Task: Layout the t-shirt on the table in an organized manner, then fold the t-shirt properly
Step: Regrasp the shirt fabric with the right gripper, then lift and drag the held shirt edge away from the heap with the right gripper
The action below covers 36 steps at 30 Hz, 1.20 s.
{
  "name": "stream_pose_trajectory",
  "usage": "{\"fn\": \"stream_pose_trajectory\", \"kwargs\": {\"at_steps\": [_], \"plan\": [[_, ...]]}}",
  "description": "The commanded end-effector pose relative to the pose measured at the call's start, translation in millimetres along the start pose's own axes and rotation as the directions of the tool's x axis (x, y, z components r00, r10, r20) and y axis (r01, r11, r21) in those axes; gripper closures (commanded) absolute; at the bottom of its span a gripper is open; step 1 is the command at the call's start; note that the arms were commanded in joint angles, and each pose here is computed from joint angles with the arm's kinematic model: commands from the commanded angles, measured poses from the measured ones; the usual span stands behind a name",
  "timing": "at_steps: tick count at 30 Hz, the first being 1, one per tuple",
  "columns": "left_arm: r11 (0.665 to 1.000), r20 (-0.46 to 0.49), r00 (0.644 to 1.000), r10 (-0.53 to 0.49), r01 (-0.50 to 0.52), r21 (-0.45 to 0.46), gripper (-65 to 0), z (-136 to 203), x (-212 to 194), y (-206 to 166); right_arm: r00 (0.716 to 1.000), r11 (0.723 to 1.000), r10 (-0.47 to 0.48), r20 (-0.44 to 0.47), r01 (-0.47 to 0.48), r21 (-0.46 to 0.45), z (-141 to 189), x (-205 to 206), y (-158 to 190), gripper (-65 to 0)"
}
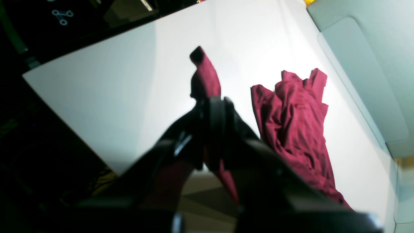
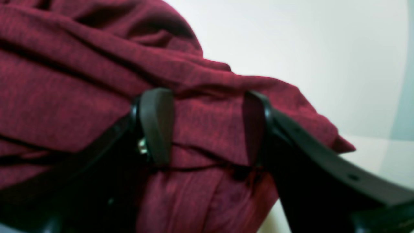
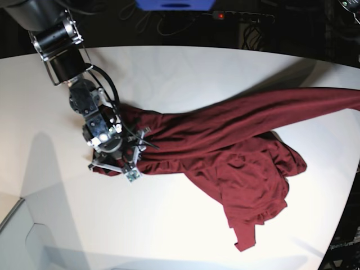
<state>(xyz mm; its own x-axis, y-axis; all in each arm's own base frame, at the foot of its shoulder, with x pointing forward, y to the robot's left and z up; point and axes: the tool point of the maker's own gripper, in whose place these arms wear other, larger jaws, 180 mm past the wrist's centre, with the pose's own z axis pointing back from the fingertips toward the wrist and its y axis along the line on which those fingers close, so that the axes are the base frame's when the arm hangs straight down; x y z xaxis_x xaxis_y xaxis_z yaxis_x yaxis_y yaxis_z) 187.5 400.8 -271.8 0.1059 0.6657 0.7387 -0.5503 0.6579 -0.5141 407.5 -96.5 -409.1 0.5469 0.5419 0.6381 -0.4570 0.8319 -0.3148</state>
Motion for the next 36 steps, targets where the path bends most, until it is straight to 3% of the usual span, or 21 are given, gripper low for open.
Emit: {"fn": "stream_pose_trajectory", "kwargs": {"at_steps": [1, 12, 15, 20, 29, 36], "plan": [[1.0, 0.039, 0.999, 0.0, 0.001, -0.026, -0.2, 2, 14, -7, 0.999, 1.0, 0.011, 0.045, -0.01, -0.016, 3, 17, -11, -30.5], [1.0, 0.039, 0.999, 0.0, 0.001, -0.026, -0.2, 2, 14, -7, 0.999, 1.0, 0.01, 0.033, -0.01, -0.013, 1, 13, -10, -10.2], [1.0, 0.039, 0.999, 0.0, 0.001, -0.026, -0.2, 2, 14, -7, 0.999, 1.0, -0.006, 0.034, 0.007, -0.027, 3, 14, -17, 0.0], [1.0, 0.038, 0.999, 0.0, 0.001, -0.025, -0.2, 2, 14, -7, 0.993, 0.994, -0.079, 0.083, 0.085, -0.072, 14, 21, -40, 0.0], [0.999, 0.042, 0.999, -0.003, 0.005, -0.037, -0.2, 2, 15, -12, 0.954, 0.982, -0.109, 0.28, 0.146, -0.116, 68, 63, -56, 0.0], [0.999, 0.05, 0.999, 0.003, -0.001, -0.051, -0.2, 1, 17, -16, 0.938, 0.971, -0.141, 0.316, 0.194, -0.141, 92, 52, -62, 0.0]]}}
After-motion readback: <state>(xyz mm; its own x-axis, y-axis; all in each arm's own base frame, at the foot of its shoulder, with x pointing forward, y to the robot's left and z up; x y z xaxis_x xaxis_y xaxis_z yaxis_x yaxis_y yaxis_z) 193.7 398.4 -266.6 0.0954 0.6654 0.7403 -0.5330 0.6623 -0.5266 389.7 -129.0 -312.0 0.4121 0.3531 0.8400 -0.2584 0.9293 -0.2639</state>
